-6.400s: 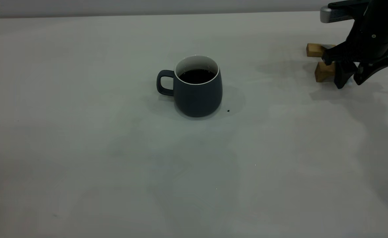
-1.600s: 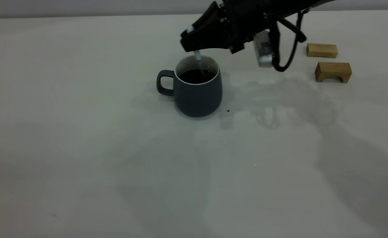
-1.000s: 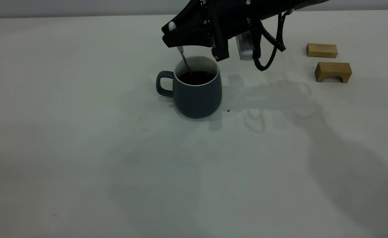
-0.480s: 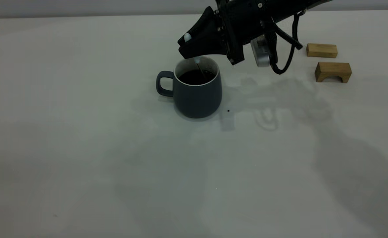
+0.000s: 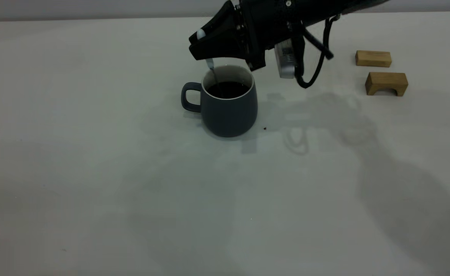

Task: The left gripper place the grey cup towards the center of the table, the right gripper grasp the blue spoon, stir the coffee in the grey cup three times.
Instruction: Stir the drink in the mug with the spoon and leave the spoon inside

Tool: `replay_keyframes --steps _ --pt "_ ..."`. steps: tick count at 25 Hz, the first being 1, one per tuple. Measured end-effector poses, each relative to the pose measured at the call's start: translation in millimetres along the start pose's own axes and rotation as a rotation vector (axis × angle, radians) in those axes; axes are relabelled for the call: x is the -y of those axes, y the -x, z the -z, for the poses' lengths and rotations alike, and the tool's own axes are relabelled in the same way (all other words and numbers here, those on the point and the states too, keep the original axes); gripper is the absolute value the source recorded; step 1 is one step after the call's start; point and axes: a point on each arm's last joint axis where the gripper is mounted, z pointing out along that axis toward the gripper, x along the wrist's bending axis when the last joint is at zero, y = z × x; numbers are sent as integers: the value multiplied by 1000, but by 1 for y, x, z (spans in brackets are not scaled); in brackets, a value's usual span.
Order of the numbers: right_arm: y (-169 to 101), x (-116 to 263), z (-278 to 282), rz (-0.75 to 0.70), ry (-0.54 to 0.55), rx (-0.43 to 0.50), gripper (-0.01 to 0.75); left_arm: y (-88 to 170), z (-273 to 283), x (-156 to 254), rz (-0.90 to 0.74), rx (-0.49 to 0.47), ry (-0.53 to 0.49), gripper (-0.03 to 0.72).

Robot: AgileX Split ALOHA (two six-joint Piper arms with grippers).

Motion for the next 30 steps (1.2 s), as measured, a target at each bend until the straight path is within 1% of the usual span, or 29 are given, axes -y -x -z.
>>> replay_keyframes --steps 5,8,14,23,30 --pt "1 -10 -3 130 1 -9 139 0 0 0 0 0 0 297" --pt "0 -13 1 168 14 1 139 0 0 0 0 0 0 297" --pt "0 -22 11 171 53 37 139 0 0 0 0 0 0 297" --pt "5 -23 11 191 59 94 139 0 0 0 0 0 0 297" --pt "12 -25 13 271 78 187 139 0 0 0 0 0 0 297"
